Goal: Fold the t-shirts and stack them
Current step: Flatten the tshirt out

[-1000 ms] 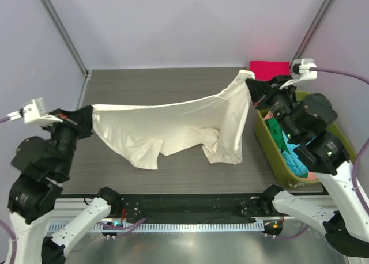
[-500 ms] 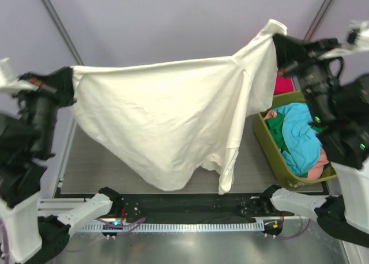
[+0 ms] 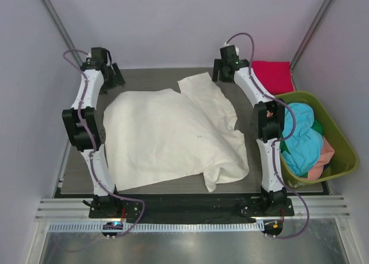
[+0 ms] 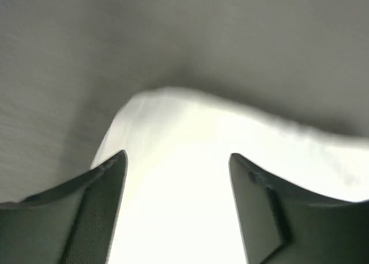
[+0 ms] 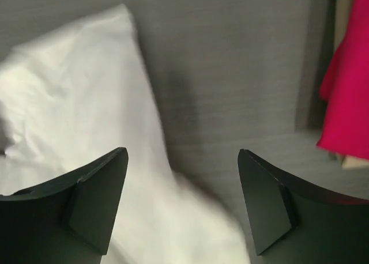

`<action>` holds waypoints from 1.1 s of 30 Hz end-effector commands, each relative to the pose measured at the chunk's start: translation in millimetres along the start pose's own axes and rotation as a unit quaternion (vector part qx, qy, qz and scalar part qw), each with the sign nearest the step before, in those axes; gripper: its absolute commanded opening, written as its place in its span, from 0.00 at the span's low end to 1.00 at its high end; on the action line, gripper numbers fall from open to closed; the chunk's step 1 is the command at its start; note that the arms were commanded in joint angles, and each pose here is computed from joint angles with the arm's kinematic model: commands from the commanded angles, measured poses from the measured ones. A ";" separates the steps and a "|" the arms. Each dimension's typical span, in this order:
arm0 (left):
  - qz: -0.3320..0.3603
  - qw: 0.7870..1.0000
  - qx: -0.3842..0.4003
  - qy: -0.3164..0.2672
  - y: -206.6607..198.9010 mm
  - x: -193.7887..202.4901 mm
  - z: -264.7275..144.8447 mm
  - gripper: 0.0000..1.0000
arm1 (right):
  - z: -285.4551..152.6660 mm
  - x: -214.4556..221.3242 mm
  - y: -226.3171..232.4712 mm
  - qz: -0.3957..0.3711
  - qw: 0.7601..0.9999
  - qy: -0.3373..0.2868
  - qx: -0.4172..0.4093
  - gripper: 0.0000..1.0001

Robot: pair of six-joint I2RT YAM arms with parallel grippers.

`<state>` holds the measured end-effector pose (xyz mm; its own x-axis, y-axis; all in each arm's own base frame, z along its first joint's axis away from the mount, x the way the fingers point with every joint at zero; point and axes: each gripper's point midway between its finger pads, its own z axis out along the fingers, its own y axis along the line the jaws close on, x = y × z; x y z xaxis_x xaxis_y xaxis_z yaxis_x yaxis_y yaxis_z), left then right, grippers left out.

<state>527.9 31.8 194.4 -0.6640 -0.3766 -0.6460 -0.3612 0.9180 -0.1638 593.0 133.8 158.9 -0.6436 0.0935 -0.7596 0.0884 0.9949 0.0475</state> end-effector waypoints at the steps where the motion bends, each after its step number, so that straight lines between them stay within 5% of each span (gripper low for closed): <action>1: -0.024 0.998 0.048 0.023 -12.0 22.1 -48.2 0.82 | -126.3 -74.7 23.6 0.027 0.992 -0.109 -0.065 0.84; 3: -0.039 0.998 0.040 -0.006 -6.4 17.1 -66.3 0.94 | -134.4 -70.3 26.6 0.036 0.989 -0.121 -0.077 0.84; 7: -0.076 0.996 0.036 -0.012 -0.8 40.3 -83.0 0.94 | -123.1 -7.6 29.6 0.047 0.992 -0.075 -0.088 0.84; 11: -0.107 0.994 -0.001 0.023 18.5 113.9 -68.1 0.93 | -102.0 45.9 42.6 0.058 0.991 -0.026 -0.114 0.84; 14: -0.130 0.991 0.031 -0.006 7.9 135.9 -64.6 0.92 | -82.9 71.1 49.6 0.057 0.990 0.002 -0.130 0.84; 23: -0.144 0.988 -0.002 0.060 20.1 189.7 -3.8 0.90 | -37.1 86.3 63.2 0.043 0.989 0.038 -0.139 0.84; 33: -0.179 0.976 -0.052 0.110 53.2 191.9 59.4 0.88 | 26.7 118.5 27.7 0.082 0.988 0.102 -0.080 0.84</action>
<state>396.0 -3.1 28.7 -0.6498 -0.6575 -0.3815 -0.6147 0.7497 -0.2451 526.5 185.3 60.9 -0.7699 0.1856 -0.6106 0.0289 0.9660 0.2571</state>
